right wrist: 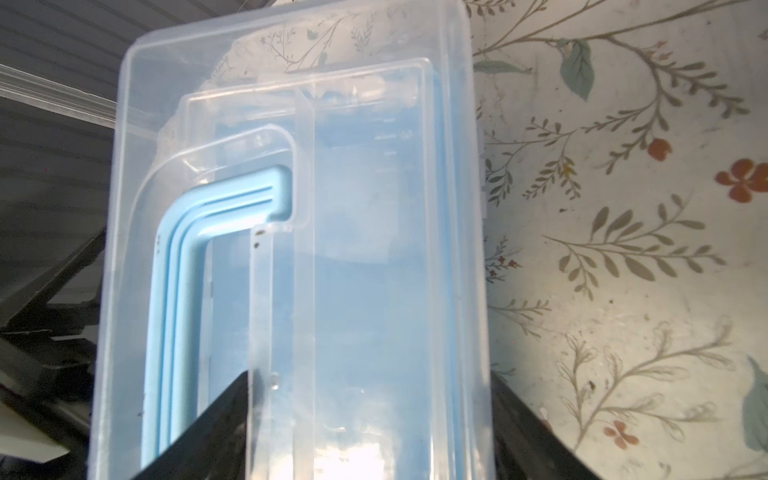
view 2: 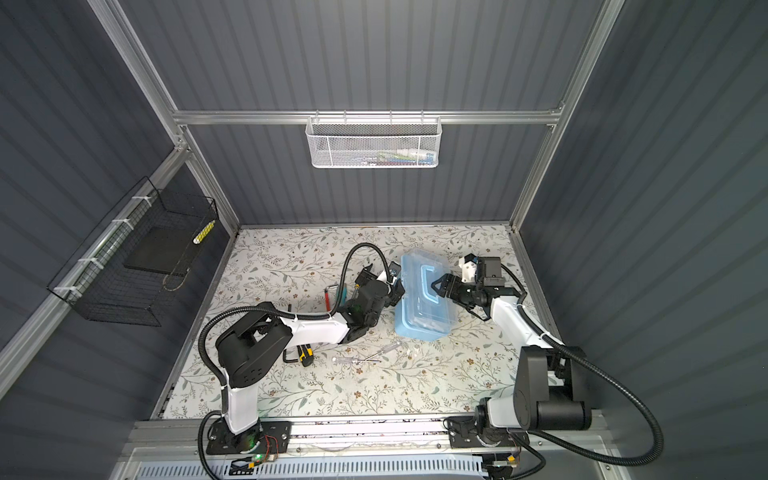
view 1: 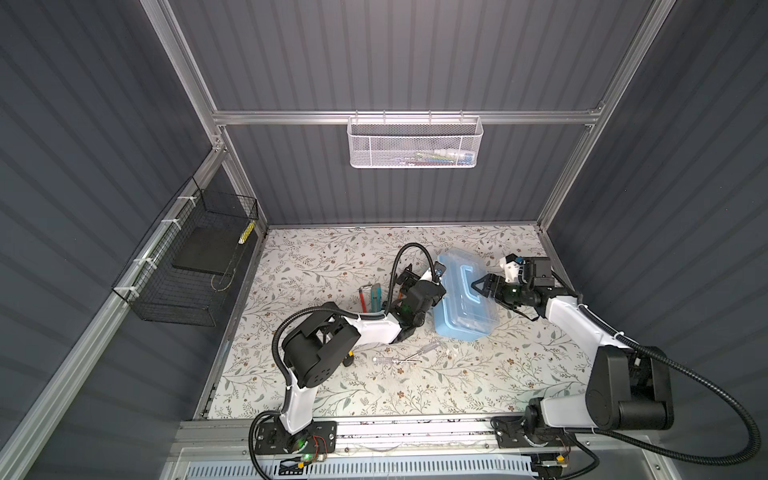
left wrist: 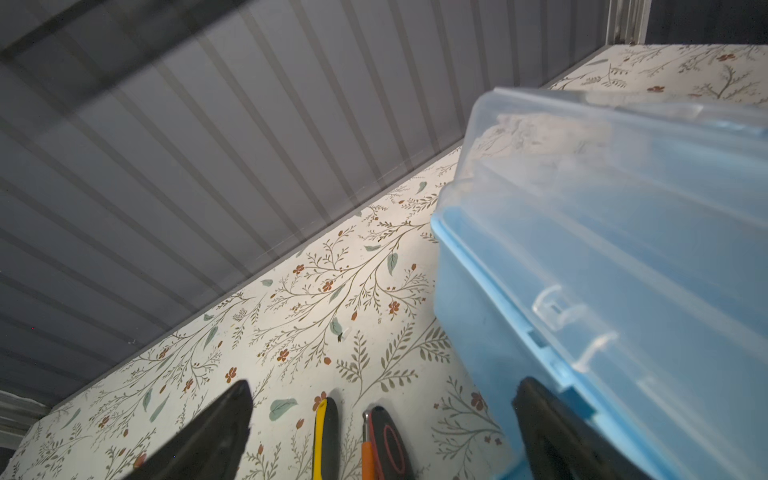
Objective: Pack the tool kit
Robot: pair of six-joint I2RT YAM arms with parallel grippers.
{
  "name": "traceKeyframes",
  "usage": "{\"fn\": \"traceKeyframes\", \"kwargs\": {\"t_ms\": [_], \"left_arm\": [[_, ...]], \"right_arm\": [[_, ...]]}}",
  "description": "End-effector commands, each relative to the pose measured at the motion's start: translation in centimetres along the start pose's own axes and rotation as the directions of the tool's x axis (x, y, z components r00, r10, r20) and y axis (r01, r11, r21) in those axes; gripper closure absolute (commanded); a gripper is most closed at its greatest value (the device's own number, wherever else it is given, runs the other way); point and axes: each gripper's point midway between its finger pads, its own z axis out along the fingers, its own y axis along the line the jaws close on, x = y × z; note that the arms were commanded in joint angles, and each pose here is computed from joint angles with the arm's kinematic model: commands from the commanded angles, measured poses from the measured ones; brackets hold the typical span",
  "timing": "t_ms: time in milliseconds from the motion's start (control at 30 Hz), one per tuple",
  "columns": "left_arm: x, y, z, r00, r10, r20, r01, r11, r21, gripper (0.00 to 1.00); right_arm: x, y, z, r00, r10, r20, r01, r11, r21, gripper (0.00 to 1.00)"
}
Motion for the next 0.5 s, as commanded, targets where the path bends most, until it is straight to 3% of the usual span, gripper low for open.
{"fn": "traceKeyframes", "kwargs": {"t_ms": [0,467], "left_arm": [[1.5,-1.8,0.4,0.998,0.02,-0.053,-0.017,0.998,0.053,0.0],[2.1,-2.0,0.7,0.997,0.023,-0.078,-0.019,0.998,0.053,0.0]], "right_arm": [[1.1,0.8,-0.6,0.997,0.047,-0.057,-0.049,0.998,-0.027,0.3],[-0.2,2.4,-2.2,0.995,0.103,-0.002,-0.102,0.978,-0.18,0.29]]}}
